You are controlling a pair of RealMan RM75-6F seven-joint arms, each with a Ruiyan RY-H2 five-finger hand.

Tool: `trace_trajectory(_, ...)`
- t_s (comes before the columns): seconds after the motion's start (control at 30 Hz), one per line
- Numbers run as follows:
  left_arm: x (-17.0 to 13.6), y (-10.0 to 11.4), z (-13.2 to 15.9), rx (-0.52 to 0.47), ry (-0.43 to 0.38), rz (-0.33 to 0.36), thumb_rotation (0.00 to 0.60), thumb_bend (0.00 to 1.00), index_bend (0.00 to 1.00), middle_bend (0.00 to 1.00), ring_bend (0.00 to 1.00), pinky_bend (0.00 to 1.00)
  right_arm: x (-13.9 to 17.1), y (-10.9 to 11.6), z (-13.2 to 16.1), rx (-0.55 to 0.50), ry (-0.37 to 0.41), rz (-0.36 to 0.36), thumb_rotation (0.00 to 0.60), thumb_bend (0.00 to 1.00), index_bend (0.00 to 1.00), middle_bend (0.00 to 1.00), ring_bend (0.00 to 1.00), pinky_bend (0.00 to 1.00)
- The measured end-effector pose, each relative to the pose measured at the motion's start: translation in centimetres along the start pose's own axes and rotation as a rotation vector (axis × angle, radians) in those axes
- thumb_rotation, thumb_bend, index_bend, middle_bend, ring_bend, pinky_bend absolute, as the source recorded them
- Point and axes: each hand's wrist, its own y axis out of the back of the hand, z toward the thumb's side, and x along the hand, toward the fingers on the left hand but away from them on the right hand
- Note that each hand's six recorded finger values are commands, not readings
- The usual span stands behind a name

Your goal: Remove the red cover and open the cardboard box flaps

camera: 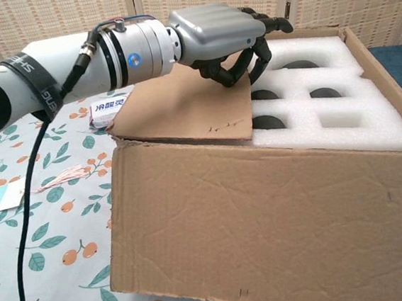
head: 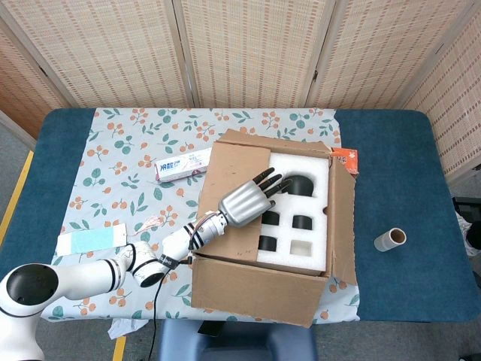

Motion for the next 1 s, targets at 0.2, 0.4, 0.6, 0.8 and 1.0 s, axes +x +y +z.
trace_trajectory(0.2, -0.2, 1.2, -0.4, 0.034, 0.011, 0.026, 0.600, 1.00, 0.59, 0.03, 0.00, 0.00, 0.0, -0.2, 0.0, 0.000, -0.002, 0.011, 0.397, 0.87, 0.42, 0.00, 0.00, 0.00)
trace_trajectory(0.4, 0.1, 3.0, -1.6, 0.085, 0.040, 0.056, 0.600, 1.00, 0.57, 0.03, 0.00, 0.00, 0.1, -0.2, 0.0, 0.001, -0.004, 0.009, 0.396, 0.87, 0.42, 0.00, 0.00, 0.00)
trace_trajectory(0.6, -0.4, 4.9, -3.4, 0.178, 0.095, 0.103, 0.600, 1.00, 0.57, 0.03, 0.00, 0.00, -0.1, -0.4, -0.1, 0.004, -0.009, 0.019, 0.394, 0.87, 0.42, 0.00, 0.00, 0.00)
trace_trajectory(0.8, -1.4, 6.1, -4.2, 0.214, 0.119, 0.134, 0.600, 1.00, 0.54, 0.03, 0.00, 0.00, -0.4, -1.1, -0.1, 0.023, -0.011, 0.042, 0.396, 0.87, 0.42, 0.00, 0.00, 0.00)
trace_trajectory(1.0, -2.7, 6.8, -5.4, 0.285, 0.152, 0.161, 0.600, 1.00, 0.54, 0.03, 0.00, 0.00, -0.2, -1.1, 0.2, 0.028, -0.008, 0.034, 0.396, 0.87, 0.42, 0.00, 0.00, 0.00)
